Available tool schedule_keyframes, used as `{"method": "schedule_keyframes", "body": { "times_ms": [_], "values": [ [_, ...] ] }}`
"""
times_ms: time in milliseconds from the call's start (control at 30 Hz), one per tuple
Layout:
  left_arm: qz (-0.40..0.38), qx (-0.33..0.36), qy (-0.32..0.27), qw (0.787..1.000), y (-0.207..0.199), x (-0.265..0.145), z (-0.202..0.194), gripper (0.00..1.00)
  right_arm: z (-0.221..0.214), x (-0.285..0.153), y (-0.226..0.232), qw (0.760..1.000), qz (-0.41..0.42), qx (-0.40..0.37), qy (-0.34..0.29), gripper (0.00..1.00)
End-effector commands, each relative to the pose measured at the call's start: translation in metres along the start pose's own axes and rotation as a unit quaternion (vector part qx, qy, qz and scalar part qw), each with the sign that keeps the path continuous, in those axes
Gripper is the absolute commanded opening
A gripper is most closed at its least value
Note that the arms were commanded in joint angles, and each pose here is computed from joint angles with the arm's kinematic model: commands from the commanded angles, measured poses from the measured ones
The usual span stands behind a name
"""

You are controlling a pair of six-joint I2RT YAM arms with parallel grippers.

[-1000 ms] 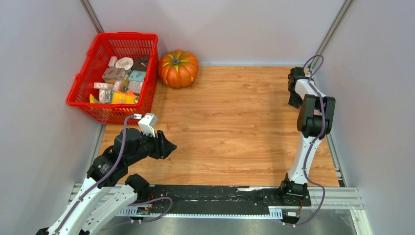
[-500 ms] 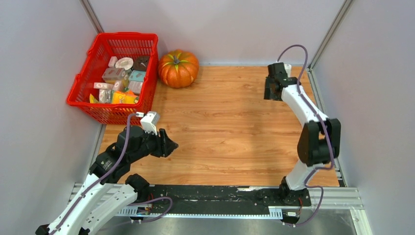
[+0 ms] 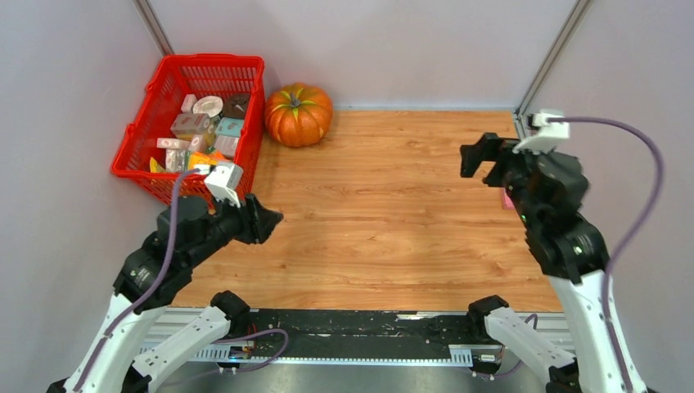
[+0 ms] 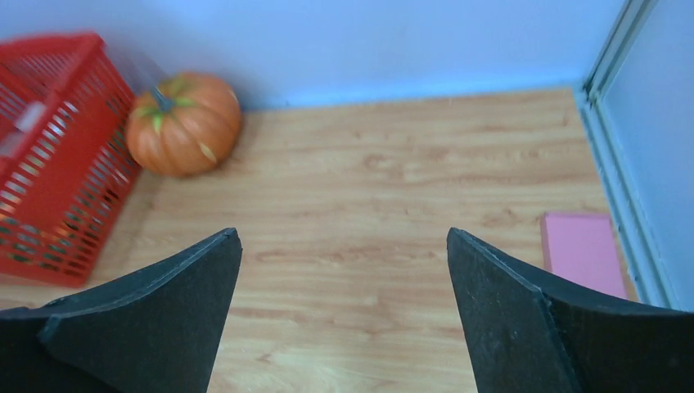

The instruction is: Fold the paper box

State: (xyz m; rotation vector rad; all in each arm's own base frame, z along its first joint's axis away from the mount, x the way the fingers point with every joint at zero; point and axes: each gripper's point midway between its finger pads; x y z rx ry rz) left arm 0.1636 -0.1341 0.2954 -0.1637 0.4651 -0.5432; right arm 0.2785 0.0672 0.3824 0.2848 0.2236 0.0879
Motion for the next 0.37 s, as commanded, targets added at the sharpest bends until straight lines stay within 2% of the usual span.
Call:
{"method": "schedule_keyframes", "body": {
  "times_ms": [0, 33, 100, 167, 200, 300, 333],
  "values": [
    [0.026, 0.064, -0.078, 0.995, 0.000, -0.036, 0.069, 0.59, 0.062, -0.056, 0.001, 0.995, 0.013, 0.012, -0.102, 1.00],
    [0.031, 0.080, -0.074, 0.994, 0.000, -0.037, 0.075, 0.59, 0.069, -0.070, 0.000, 0.993, 0.016, 0.013, -0.115, 1.00],
    [0.028, 0.093, -0.108, 0.989, -0.006, -0.058, 0.104, 0.60, 0.089, -0.092, 0.003, 0.989, 0.029, 0.017, -0.146, 1.00],
    [0.029, 0.108, -0.113, 0.987, -0.008, -0.063, 0.116, 0.61, 0.100, -0.110, 0.004, 0.986, 0.037, 0.015, -0.162, 1.00],
    [0.027, 0.111, -0.126, 0.985, -0.011, -0.070, 0.125, 0.61, 0.100, -0.115, 0.015, 0.985, 0.071, -0.001, -0.158, 1.00],
    [0.026, 0.117, -0.137, 0.983, -0.013, -0.075, 0.134, 0.61, 0.092, -0.114, 0.016, 0.989, 0.071, -0.012, -0.130, 1.00],
    [0.027, 0.117, -0.139, 0.983, -0.013, -0.076, 0.135, 0.61, 0.098, -0.121, 0.015, 0.986, 0.074, -0.007, -0.150, 1.00]
  ]
}}
Point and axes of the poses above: each gripper's point midway between its finger pads, its own x axis out along the fingers, its own y axis along the line the jaws close on, z = x × y, and after that the axes turned 6 degrees about x, right-handed
